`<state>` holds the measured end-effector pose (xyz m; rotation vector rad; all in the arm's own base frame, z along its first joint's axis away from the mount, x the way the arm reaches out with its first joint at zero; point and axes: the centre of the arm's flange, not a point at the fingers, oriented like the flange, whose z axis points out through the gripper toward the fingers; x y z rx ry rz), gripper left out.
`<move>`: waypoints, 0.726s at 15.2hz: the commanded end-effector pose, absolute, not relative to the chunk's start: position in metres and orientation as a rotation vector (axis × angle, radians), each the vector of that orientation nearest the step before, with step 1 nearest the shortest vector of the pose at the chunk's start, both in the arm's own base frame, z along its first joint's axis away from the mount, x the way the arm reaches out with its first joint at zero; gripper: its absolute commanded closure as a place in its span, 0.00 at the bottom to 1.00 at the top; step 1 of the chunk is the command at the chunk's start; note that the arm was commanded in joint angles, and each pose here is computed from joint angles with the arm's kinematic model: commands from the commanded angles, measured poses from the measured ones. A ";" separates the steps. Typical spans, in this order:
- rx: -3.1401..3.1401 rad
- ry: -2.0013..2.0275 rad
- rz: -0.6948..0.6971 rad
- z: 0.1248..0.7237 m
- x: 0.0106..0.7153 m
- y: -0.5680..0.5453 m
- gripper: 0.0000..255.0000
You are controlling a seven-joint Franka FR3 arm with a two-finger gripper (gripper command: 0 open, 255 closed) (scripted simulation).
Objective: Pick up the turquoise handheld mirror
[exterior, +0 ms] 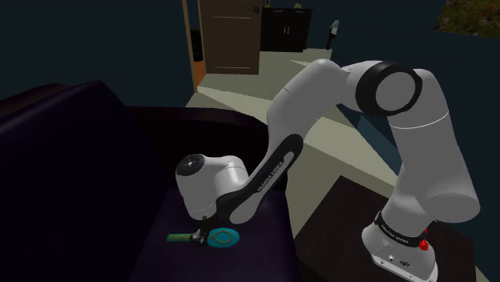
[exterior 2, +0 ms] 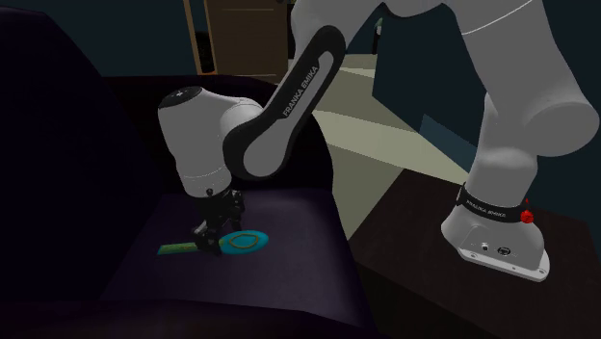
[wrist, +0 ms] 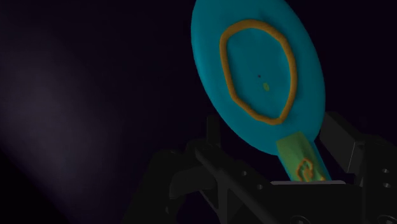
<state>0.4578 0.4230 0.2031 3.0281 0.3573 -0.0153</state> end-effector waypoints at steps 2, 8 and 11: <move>3.028 0.357 -0.017 0.202 0.458 0.423 1.00; 3.028 0.357 -0.017 0.202 0.458 0.423 1.00; 3.028 0.357 -0.017 0.218 0.458 0.423 1.00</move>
